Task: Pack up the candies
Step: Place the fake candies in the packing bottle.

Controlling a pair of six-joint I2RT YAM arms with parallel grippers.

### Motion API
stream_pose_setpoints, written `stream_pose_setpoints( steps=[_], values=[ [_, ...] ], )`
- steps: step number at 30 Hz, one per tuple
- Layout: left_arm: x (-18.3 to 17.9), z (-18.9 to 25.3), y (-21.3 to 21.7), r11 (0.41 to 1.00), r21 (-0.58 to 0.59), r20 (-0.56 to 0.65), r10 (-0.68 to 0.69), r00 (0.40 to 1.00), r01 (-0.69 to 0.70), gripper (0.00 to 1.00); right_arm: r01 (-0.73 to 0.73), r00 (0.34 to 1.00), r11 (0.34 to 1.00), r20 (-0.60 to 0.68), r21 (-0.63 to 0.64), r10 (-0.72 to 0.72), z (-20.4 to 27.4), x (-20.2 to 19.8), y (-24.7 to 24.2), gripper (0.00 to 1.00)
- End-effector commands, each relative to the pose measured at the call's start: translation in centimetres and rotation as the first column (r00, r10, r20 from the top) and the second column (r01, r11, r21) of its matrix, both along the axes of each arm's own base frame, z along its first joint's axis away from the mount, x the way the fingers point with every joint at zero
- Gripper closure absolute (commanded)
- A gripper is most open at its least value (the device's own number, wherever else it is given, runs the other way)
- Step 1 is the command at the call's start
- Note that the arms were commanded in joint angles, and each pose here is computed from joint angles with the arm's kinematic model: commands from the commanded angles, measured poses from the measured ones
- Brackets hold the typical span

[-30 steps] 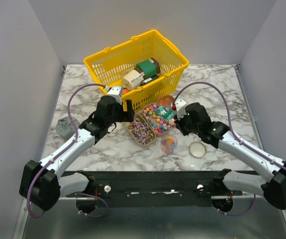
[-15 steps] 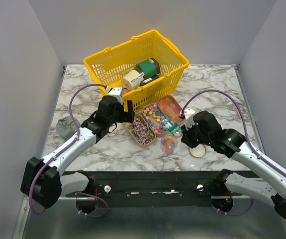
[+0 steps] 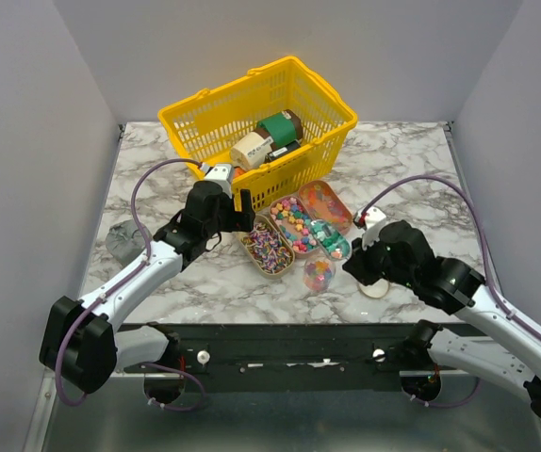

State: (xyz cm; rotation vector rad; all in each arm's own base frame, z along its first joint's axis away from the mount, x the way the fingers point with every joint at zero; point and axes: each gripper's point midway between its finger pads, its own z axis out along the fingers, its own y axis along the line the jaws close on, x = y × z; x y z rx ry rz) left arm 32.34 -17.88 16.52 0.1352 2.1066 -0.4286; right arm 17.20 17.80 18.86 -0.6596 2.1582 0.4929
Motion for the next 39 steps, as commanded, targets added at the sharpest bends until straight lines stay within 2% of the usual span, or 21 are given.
stream_pose_setpoints(
  steps=[1,6,14,28,39],
  values=[
    [0.2,-0.4,0.3,1.0,-0.004,-0.002,0.021,1.0,-0.021,0.01,0.108,0.994,0.993,-0.022,0.04,-0.107,-0.4,0.4,0.1,0.99],
    [0.2,-0.6,0.2,1.0,-0.006,-0.008,0.022,1.0,-0.022,0.01,0.154,0.986,0.988,-0.065,0.0,-0.154,-1.5,-0.5,-0.3,0.99],
    [0.1,-0.9,-0.1,1.0,-0.011,-0.022,0.011,1.0,-0.011,0.01,0.192,0.957,0.977,-0.202,-0.089,-0.207,-3.0,-2.5,-1.2,0.99],
    [0.1,-0.7,-0.1,1.0,-0.012,-0.02,0.011,1.0,-0.011,0.01,0.053,0.905,0.979,-0.404,-0.198,-0.131,-4.1,-6.4,-1.3,0.99],
    [0.0,-0.6,0.3,1.0,-0.001,-0.018,0.02,1.0,-0.02,0.01,-0.004,0.845,0.935,-0.502,-0.353,-0.186,-5.1,-8.2,-3.1,0.99]
  ],
)
